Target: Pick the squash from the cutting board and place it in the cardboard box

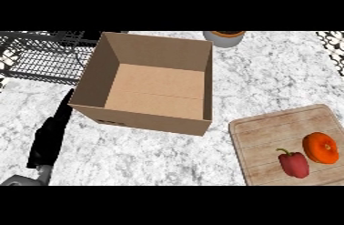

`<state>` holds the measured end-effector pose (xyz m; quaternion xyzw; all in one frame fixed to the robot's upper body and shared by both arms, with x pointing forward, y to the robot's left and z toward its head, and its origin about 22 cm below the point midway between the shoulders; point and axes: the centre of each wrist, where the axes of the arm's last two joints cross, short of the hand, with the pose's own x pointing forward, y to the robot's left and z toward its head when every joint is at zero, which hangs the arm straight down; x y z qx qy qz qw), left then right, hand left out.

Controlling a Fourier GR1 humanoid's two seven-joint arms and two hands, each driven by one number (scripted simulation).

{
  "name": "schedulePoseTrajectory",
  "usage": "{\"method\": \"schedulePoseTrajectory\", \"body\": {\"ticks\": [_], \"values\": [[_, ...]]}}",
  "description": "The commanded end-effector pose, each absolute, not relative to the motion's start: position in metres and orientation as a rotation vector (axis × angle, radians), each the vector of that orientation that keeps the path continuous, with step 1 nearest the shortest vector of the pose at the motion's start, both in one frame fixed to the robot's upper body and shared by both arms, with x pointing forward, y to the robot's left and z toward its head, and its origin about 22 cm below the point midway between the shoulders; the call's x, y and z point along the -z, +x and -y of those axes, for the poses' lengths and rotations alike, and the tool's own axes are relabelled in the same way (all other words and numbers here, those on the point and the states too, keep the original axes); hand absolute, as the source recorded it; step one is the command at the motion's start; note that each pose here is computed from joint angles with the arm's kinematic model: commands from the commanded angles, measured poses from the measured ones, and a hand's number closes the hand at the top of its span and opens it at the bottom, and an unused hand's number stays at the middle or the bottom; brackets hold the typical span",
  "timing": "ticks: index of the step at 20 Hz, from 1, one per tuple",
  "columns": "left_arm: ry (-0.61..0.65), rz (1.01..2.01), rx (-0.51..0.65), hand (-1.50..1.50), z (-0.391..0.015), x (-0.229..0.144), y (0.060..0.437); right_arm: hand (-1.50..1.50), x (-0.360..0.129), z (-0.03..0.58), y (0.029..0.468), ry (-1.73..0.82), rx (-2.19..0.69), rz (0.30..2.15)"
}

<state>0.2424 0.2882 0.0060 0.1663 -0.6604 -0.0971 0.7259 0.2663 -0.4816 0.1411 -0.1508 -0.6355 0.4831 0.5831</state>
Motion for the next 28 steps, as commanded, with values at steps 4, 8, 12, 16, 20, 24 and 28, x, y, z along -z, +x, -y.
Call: {"method": "schedulePoseTrajectory", "body": {"ticks": [4, 8, 12, 16, 20, 24, 28], "values": [[0.376, 1.442, 0.199, 0.00, -0.292, -0.008, 0.240, -1.50, -0.137, 0.458, 0.263, -0.312, -1.410, 1.187], [0.389, 1.450, 0.193, 0.00, -0.286, -0.011, 0.242, -1.50, -0.119, 0.442, 0.251, -0.351, -1.427, 1.154], [0.372, 1.464, 0.192, 0.00, -0.293, -0.009, 0.243, -1.50, -0.119, 0.436, 0.268, -0.390, -1.400, 1.126], [0.371, 1.448, 0.202, 0.00, -0.294, -0.011, 0.248, -1.50, -0.090, 0.425, 0.256, -0.427, -1.392, 1.112], [0.389, 1.449, 0.192, 0.00, -0.291, -0.005, 0.258, -1.50, -0.102, 0.421, 0.245, -0.449, -1.436, 1.054], [0.376, 1.447, 0.193, 0.00, -0.291, 0.006, 0.238, -1.50, -0.067, 0.446, 0.241, -0.459, -1.414, 1.059], [0.383, 1.456, 0.195, 0.00, -0.272, -0.004, 0.245, -1.50, -0.081, 0.430, 0.252, -0.453, -1.404, 1.062]]}}
